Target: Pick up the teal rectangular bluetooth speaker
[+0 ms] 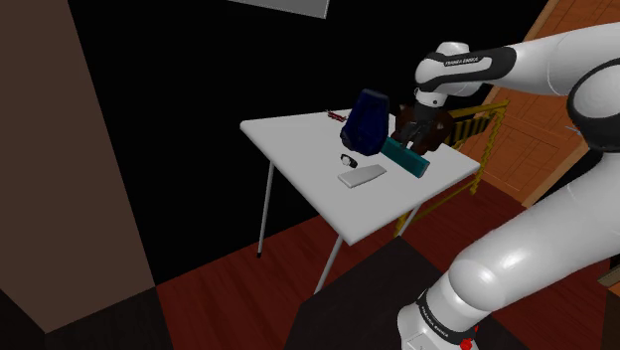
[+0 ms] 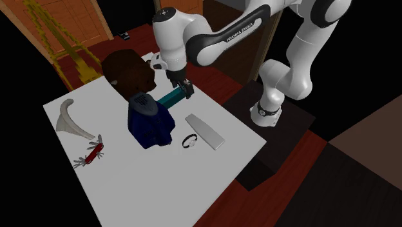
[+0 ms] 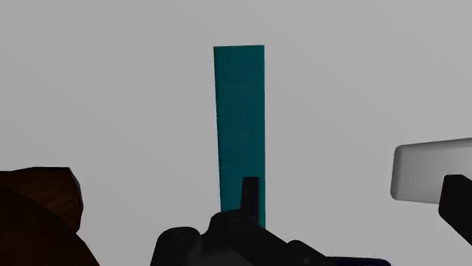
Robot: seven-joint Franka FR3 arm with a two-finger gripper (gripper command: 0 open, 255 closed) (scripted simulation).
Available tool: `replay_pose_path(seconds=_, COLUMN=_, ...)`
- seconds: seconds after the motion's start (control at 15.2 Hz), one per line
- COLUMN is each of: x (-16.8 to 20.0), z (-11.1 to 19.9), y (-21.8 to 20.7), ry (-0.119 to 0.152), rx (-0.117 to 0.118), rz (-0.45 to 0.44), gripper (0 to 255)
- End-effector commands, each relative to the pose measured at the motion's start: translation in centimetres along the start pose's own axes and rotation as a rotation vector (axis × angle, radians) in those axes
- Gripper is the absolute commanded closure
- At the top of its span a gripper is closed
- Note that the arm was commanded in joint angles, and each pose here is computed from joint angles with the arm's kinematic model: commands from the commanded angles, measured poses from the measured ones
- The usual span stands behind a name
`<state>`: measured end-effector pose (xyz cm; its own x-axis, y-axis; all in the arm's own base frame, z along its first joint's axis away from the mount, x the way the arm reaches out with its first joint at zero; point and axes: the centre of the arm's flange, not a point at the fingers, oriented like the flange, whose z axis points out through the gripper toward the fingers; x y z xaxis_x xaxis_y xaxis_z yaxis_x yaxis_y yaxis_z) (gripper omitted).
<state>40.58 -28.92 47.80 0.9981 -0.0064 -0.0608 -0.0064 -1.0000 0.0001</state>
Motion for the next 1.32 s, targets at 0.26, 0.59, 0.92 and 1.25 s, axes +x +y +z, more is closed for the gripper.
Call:
replay_pose_path(seconds=0.26, x=2.0, z=1.6, y=5.1, ry=-0.002, rx=-0.011, rz=-0.020, gripper=0)
replay_pose_path(seconds=0.59, x=2.1, z=4.3, y=5.1, ry=-0.002, rx=-0.011, rz=-0.020, gripper=0)
replay_pose_path(seconds=0.92, x=2.2, z=5.0, y=5.2, ry=-0.002, rx=-0.011, rz=-0.020, gripper=255)
replay_pose_path(seconds=1.25, x=2.2, z=5.0, y=5.2, ry=-0.002, rx=-0.011, rz=-0.020, gripper=255)
